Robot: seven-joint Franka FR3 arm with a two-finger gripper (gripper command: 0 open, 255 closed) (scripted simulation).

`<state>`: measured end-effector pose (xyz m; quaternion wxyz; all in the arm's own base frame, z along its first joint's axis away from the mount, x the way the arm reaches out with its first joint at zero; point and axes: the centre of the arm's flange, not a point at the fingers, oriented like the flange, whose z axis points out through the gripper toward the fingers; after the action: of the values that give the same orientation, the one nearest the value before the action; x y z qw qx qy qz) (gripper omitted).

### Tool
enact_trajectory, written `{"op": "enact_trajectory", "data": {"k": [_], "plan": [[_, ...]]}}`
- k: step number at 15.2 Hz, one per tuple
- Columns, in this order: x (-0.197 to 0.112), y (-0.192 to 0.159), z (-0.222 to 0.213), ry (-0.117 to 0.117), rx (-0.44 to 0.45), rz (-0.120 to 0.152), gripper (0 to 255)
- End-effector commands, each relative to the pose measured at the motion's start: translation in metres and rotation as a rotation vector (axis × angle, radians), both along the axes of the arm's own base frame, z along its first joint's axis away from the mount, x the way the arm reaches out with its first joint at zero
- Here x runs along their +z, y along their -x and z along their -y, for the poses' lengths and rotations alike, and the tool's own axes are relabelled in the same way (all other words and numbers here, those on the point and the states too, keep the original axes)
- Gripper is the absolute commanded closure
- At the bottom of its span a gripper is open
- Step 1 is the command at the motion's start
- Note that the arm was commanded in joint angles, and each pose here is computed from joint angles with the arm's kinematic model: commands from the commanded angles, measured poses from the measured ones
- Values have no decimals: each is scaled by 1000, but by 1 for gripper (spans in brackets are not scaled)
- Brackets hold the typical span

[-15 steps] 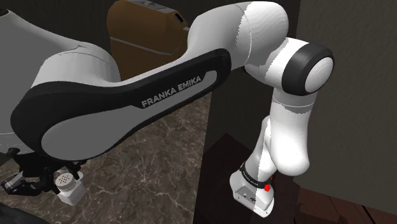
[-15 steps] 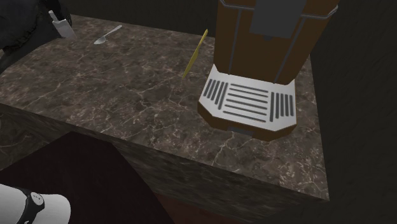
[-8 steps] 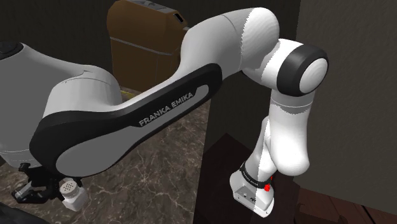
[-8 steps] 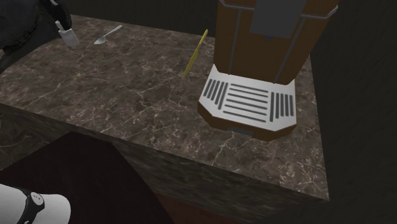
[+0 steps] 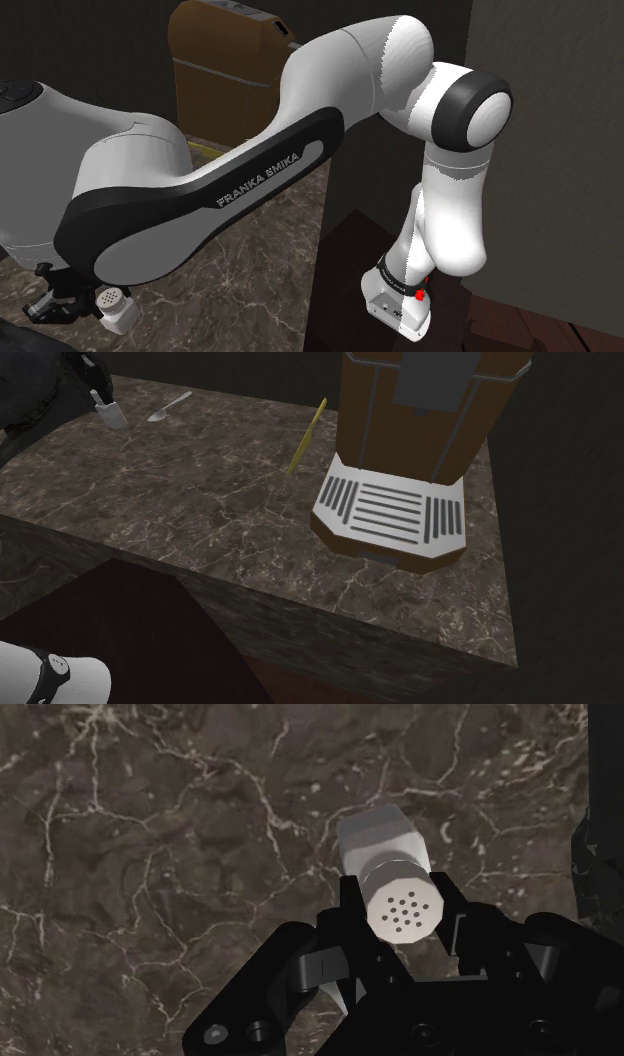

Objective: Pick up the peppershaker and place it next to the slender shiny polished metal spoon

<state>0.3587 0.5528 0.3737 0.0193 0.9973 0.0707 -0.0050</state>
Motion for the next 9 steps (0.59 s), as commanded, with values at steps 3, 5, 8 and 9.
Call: {"op": "enact_trajectory", "data": {"k": [3, 5, 8, 9], "plan": [[0, 0, 0, 0, 0, 0, 0], [0, 0, 0, 0, 0, 0, 0], [13, 0, -1, 0, 0, 0, 0], [26, 0, -1, 0, 0, 0, 0]]}}
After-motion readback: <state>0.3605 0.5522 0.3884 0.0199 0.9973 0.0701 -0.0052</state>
